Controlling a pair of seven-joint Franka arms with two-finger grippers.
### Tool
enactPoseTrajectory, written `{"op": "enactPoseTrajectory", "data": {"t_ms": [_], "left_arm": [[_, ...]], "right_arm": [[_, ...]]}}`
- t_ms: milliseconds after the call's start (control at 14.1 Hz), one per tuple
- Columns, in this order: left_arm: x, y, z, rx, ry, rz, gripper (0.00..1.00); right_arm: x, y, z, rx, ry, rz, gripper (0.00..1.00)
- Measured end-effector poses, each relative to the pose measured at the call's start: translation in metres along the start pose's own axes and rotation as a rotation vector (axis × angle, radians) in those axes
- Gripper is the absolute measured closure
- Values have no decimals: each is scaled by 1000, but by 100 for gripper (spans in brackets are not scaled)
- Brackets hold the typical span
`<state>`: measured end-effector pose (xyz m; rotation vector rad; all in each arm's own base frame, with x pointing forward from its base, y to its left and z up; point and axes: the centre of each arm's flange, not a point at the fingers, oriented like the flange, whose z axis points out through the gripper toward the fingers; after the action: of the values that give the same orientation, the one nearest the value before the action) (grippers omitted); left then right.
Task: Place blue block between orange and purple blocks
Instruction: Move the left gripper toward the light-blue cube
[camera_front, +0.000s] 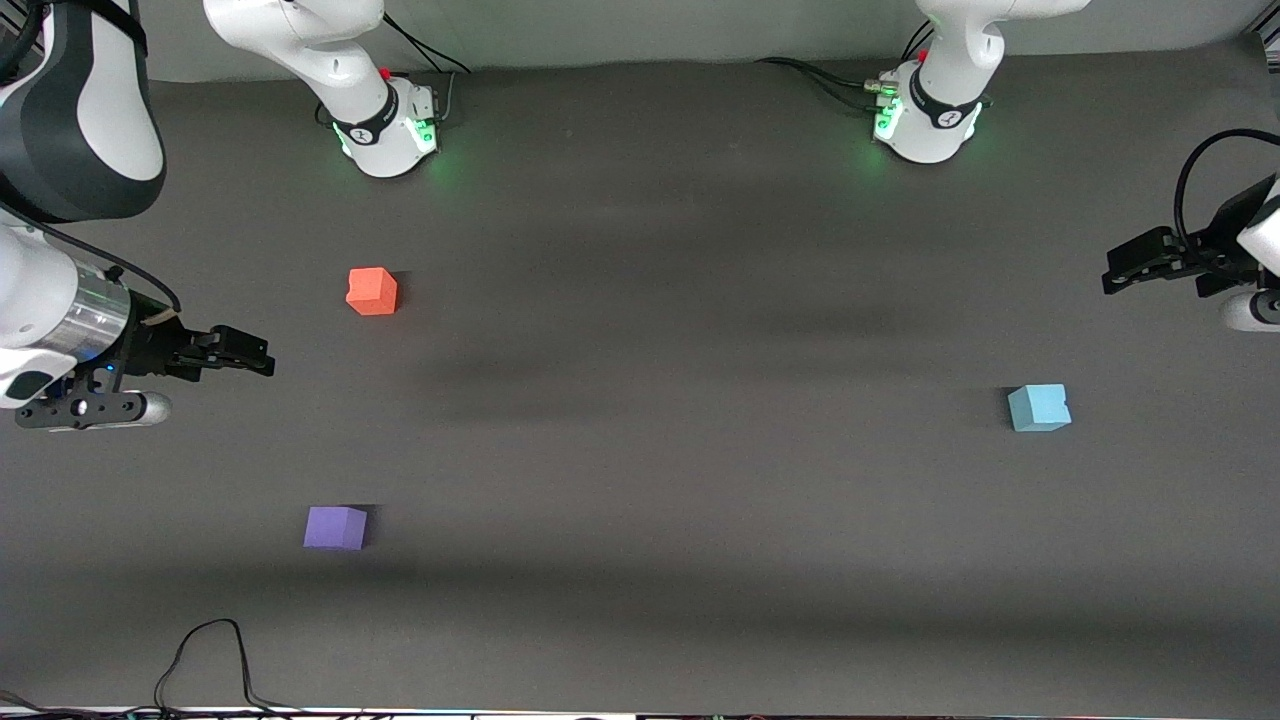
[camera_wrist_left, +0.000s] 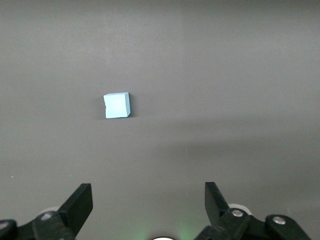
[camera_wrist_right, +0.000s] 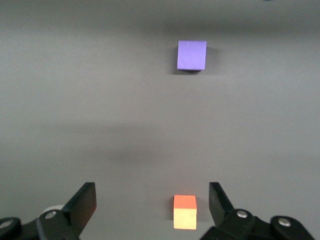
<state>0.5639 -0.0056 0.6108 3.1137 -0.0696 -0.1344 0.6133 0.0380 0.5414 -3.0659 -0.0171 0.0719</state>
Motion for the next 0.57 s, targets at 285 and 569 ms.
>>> {"op": "enactPoseTrajectory", "data": {"t_ms": [285, 569], "left_arm": [[3, -1, 4, 0, -9, -2, 0], [2, -8, 11, 5, -25, -7, 0]], "right_arm": [[-3, 13, -7, -3, -19, -4, 0], [-9, 37, -8, -6, -57, 17, 0]]}}
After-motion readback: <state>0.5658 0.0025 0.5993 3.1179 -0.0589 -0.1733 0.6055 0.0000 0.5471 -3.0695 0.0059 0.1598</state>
